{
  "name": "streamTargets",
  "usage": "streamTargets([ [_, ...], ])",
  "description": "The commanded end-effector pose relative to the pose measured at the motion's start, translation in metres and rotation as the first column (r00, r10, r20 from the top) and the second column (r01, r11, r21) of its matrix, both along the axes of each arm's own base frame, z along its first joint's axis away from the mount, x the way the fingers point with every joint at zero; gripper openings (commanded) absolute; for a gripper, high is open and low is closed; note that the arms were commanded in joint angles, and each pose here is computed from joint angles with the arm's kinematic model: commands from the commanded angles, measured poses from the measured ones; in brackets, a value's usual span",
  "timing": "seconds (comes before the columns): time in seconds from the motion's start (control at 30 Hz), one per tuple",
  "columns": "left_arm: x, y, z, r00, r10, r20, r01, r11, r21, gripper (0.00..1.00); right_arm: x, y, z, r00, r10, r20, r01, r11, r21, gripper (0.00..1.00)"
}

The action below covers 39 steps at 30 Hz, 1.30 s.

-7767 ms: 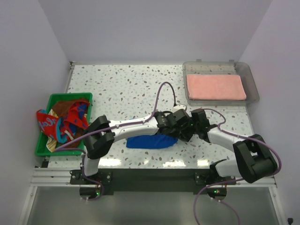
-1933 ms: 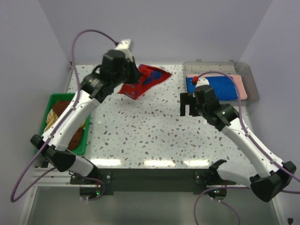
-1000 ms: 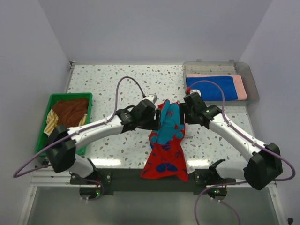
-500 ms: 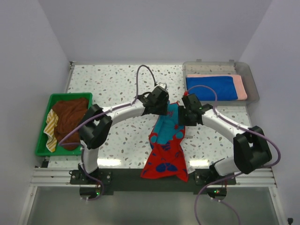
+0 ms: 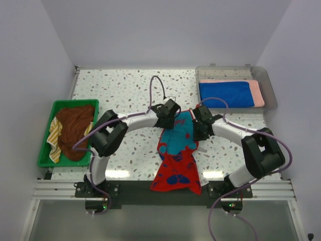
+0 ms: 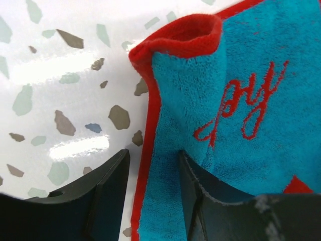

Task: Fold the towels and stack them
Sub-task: Flatten out the crumpled towel

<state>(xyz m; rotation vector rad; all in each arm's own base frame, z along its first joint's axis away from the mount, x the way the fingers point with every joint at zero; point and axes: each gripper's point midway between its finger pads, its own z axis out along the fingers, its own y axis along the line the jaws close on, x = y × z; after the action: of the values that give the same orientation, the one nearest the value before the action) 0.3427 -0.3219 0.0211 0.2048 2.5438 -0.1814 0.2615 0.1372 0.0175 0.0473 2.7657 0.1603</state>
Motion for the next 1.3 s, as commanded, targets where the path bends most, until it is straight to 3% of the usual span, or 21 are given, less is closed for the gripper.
streamTargets([
  [0.0, -0.007, 0.035, -0.021, 0.996, 0.093, -0.015, -0.090, 0.985, 0.145, 0.48, 0.000, -0.007, -0.005, 0.999, -0.036, 0.007, 0.037, 0.999, -0.026, 0.22],
  [0.17, -0.018, 0.078, -0.019, 0.983, 0.182, 0.023, -0.182, 0.947, 0.265, 0.46, -0.009, -0.018, -0.006, 0.999, -0.049, -0.013, 0.048, 0.996, -0.071, 0.20],
  [0.37, -0.033, 0.127, -0.004, 0.964, 0.260, 0.049, -0.262, 0.913, 0.313, 0.49, -0.013, -0.024, 0.005, 1.000, -0.029, -0.011, 0.028, 0.995, -0.097, 0.20],
  [0.5, -0.020, 0.133, 0.009, 0.977, 0.207, 0.060, -0.215, 0.940, 0.266, 0.59, -0.007, -0.010, 0.025, 0.999, 0.042, 0.004, -0.042, 0.997, -0.058, 0.20],
  [0.6, -0.005, 0.116, 0.024, 0.990, 0.113, 0.085, -0.128, 0.971, 0.201, 0.68, 0.009, 0.010, 0.052, 0.989, 0.137, 0.052, -0.137, 0.991, -0.002, 0.26],
  [0.73, 0.021, 0.106, 0.051, 0.990, 0.074, 0.120, -0.089, 0.987, 0.131, 0.78, 0.051, 0.032, 0.100, 0.949, 0.258, 0.180, -0.262, 0.965, 0.001, 0.44],
  [0.83, 0.036, 0.118, 0.063, 0.987, 0.093, 0.128, -0.104, 0.992, 0.078, 0.83, 0.079, 0.048, 0.116, 0.920, 0.325, 0.218, -0.332, 0.943, -0.008, 0.47],
  [1.0, 0.039, 0.129, 0.065, 0.987, 0.122, 0.106, -0.125, 0.992, 0.022, 0.83, 0.112, 0.080, 0.109, 0.885, 0.404, 0.230, -0.422, 0.906, 0.029, 0.45],
  [1.13, 0.038, 0.138, 0.061, 0.983, 0.155, 0.100, -0.155, 0.988, -0.011, 0.80, 0.134, 0.111, 0.102, 0.861, 0.435, 0.264, -0.471, 0.878, 0.087, 0.32],
  [1.27, 0.043, 0.154, 0.049, 0.976, 0.202, 0.081, -0.203, 0.979, 0.000, 0.76, 0.148, 0.122, 0.076, 0.867, 0.439, 0.238, -0.470, 0.877, 0.094, 0.31],
])
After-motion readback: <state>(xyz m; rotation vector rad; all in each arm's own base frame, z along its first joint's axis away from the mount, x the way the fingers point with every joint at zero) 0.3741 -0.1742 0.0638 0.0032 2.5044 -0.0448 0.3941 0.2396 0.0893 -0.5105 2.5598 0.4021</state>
